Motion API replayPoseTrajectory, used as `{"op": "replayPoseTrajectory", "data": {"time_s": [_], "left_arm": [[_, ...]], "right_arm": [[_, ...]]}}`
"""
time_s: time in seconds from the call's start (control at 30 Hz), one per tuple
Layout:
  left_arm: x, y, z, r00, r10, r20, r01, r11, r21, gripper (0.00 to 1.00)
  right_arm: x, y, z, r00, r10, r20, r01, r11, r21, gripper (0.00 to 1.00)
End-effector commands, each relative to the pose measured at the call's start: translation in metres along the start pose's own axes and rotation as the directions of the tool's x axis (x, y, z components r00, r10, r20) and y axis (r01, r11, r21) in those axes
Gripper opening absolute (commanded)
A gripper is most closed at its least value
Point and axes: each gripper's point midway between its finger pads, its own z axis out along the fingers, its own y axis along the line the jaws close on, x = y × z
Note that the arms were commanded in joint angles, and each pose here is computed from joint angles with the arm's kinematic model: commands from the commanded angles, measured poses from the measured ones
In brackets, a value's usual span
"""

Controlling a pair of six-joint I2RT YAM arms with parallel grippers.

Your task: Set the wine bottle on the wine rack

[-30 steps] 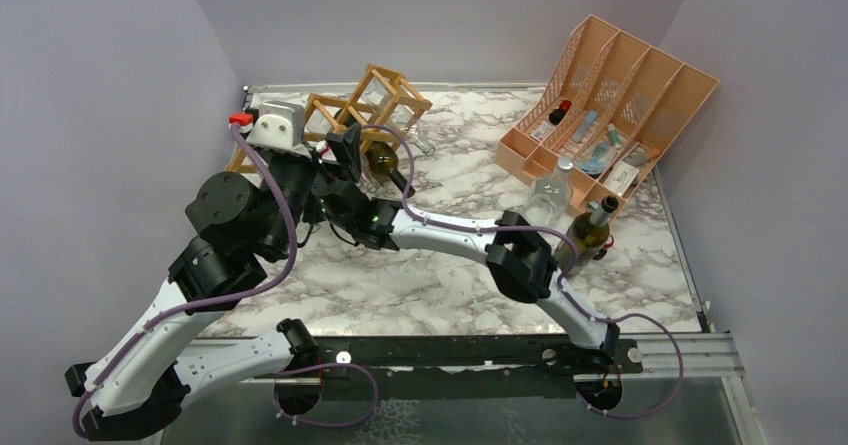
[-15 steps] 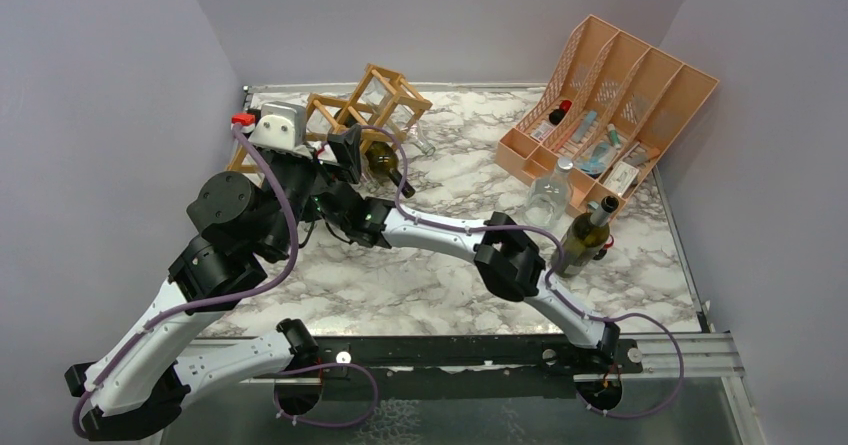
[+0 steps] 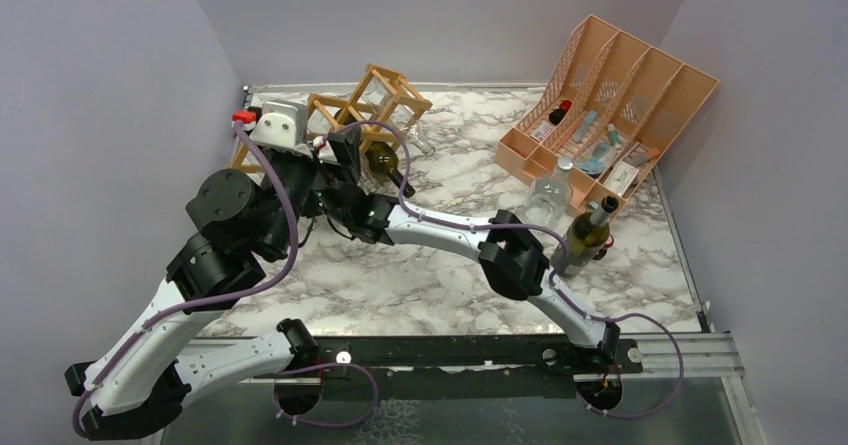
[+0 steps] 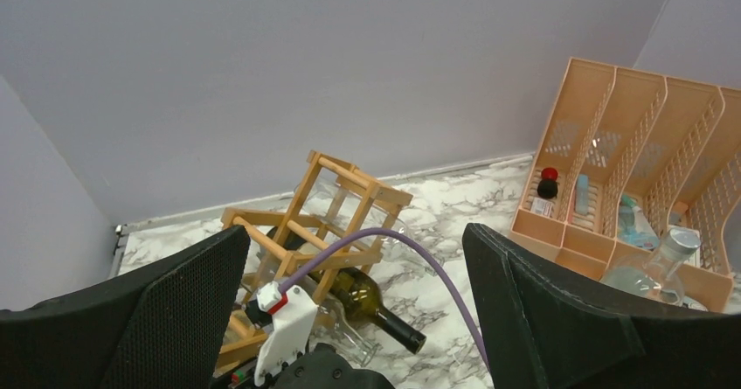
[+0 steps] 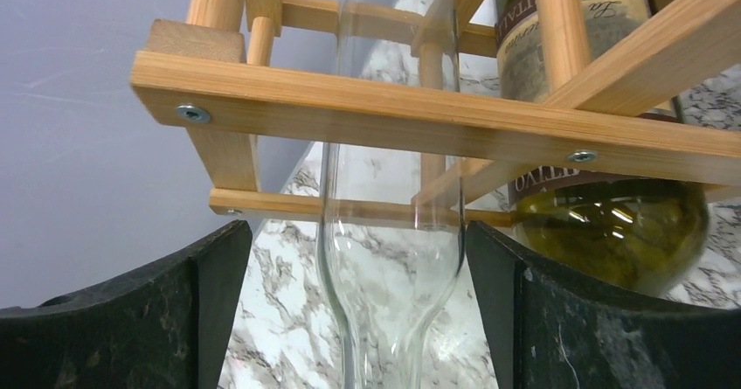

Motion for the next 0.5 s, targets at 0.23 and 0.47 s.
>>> {"op": "replayPoseTrajectory", "data": {"time_s": [0.23, 0.47], "left_arm": [[-0.05, 0.018, -0.014, 0.993, -0.051, 0.103, 0.053, 0.998, -0.023, 0.99], [-0.047, 0.016, -0.016, 0.992, -0.071, 0.103, 0.072, 0.997, -0.005, 0.99]], "right_arm": [[-0.079, 0.026, -0.058, 0.99, -0.033, 0.139, 0.041, 0.997, -0.06, 0.95], [-0.101, -0.002, -0.116, 0.973, -0.125, 0.195, 0.122, 0.992, 0.03, 0.94]]}}
